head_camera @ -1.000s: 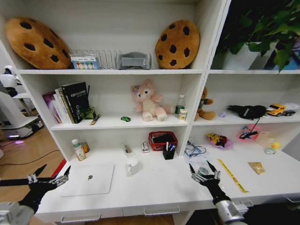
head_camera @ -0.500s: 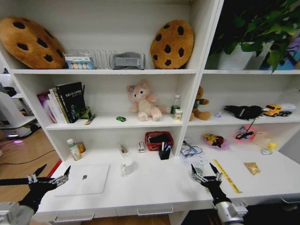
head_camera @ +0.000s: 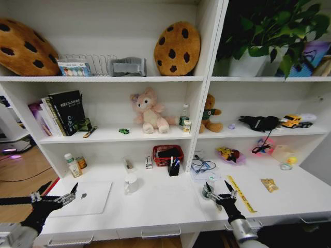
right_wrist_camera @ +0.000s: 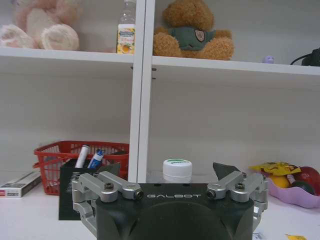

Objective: Organize the objects on the table.

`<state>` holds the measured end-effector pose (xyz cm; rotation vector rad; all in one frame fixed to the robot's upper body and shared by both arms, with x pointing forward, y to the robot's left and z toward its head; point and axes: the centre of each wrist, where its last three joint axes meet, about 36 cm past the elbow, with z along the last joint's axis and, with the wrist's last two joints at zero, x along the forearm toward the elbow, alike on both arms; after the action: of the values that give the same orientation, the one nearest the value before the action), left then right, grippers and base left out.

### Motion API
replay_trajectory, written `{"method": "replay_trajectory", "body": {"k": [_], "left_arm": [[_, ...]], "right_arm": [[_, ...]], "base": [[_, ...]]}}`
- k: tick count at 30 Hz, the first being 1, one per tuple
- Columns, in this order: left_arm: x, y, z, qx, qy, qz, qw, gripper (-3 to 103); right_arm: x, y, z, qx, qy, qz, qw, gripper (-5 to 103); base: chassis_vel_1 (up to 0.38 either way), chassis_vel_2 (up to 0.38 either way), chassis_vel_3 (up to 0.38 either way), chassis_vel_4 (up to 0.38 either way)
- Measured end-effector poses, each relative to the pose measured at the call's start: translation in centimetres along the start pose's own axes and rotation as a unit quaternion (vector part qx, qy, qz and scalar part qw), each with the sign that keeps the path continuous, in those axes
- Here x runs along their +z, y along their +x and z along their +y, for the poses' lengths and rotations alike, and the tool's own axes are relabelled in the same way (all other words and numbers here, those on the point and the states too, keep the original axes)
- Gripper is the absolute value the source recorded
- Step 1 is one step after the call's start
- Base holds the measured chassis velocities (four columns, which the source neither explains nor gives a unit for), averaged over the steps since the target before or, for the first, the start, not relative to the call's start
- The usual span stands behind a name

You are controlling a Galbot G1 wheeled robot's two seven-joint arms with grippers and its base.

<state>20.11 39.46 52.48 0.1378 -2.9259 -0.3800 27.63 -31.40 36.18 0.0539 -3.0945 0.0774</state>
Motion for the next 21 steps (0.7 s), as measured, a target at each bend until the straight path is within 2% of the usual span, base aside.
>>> {"method": "replay_trajectory", "body": {"k": [11,14,15,17,18,21], "left_arm": [[0.0,0.0,0.0,0.000,0.000,0.000,1.0000,100],[0.0,0.0,0.0,0.000,0.000,0.000,1.0000,100],[0.0,0.0,0.0,0.000,0.000,0.000,1.0000,100],[0.0,0.0,0.0,0.000,0.000,0.000,1.0000,100],[0.0,0.0,0.0,0.000,0.000,0.000,1.0000,100],[0.0,0.0,0.0,0.000,0.000,0.000,1.0000,100]], "right_arm": [[1.1,-2.3,-1.2,0.017,0.018,0.022,0.999,100],[1.3,-2.4,-1.1,0.006,0.016,0.028,0.999,85],[1.3,-2.4,-1.1,0.006,0.016,0.028,0.999,85],[1.4,-2.4,-1.0,0.001,0.014,0.030,0.999,74],[1.4,-2.4,-1.0,0.001,0.014,0.030,0.999,74],[1.5,-2.4,-0.8,0.009,0.011,0.030,0.999,63]], "base": [[0.000,0.000,0.000,0.000],[0.000,0.000,0.000,0.000],[0.000,0.000,0.000,0.000],[0.000,0.000,0.000,0.000],[0.000,0.000,0.000,0.000],[0.000,0.000,0.000,0.000]]}}
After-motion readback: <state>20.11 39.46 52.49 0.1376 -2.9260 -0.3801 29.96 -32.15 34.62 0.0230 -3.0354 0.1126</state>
